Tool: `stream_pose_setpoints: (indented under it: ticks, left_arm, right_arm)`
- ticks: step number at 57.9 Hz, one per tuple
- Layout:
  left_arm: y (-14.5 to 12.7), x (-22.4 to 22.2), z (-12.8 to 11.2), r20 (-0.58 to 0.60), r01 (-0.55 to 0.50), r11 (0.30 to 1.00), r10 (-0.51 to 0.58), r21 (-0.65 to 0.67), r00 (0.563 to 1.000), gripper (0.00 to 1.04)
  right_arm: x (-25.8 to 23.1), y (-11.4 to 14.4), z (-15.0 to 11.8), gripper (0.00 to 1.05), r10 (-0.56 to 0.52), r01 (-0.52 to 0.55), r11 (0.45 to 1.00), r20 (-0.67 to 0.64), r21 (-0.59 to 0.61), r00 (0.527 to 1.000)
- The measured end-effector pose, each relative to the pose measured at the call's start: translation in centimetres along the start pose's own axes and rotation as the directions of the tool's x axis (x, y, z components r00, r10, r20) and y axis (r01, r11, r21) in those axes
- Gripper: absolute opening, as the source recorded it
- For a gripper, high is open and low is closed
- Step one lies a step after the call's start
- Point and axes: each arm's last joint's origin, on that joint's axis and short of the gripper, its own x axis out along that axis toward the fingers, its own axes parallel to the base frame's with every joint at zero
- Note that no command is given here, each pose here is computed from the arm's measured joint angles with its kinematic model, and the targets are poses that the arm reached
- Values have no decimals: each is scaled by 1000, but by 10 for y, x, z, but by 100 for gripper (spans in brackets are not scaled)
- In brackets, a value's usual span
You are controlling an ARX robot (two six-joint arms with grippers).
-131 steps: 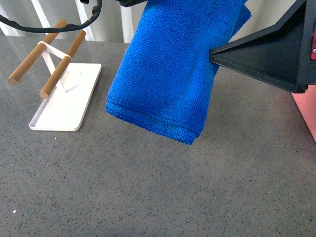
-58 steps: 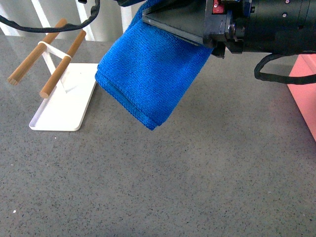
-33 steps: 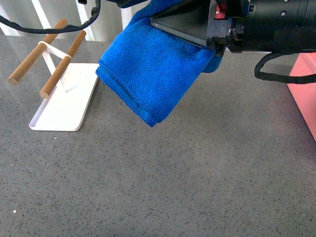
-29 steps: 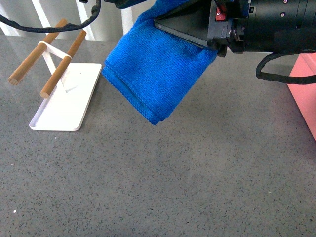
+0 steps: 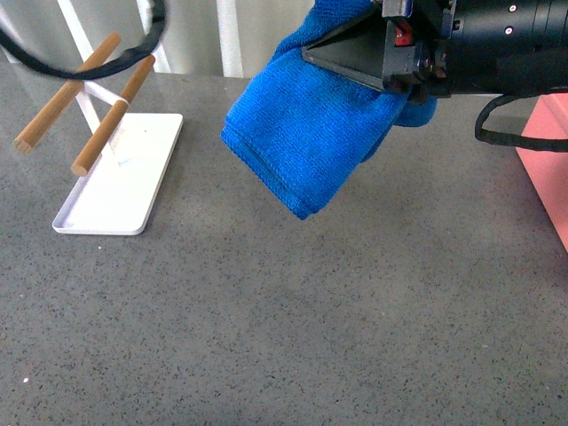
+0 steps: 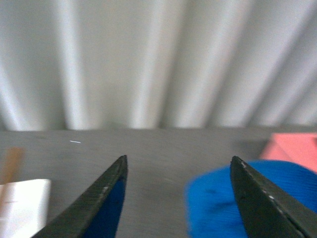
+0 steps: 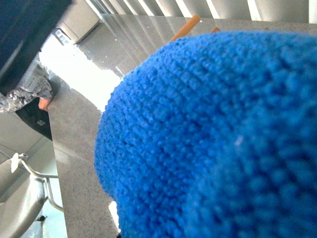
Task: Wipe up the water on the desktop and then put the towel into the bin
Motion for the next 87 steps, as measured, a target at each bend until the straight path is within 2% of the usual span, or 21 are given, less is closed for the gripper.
stream_pose_setpoints:
  ticks: [2,6,17,20,45,64,87]
  left_arm:
    - [10,-9,-2,25,-98,995,97,26,995,55]
    - [27,-26,-3,47,-162,985,160,52,986,44]
    - [55,-64,-17,34,-188,978,186,86,982,16]
    - [62,-78,-23,24,-181,979,179,93,983,3]
    - [89,-140,-40,31,-183,978,180,102,983,4]
    - [102,-165,-53,28,-180,978,178,101,984,4]
    - [100,-182,-45,56,-188,977,184,101,981,4]
  right_arm:
    - [-1,-1,0,8,-5,5,1000,-4,-3,1000]
    - [-3,-4,-1,8,-25,25,1000,-7,-6,1000]
    - [-5,-6,0,8,-46,46,999,-6,-17,999]
    - [-5,-5,0,8,-51,51,998,-11,-21,999]
    - [-16,-11,2,8,-102,101,994,-14,-47,995]
    - [-13,-8,1,8,-123,121,991,-23,-57,992]
    - [-6,-1,-2,8,-126,123,990,-44,-66,991]
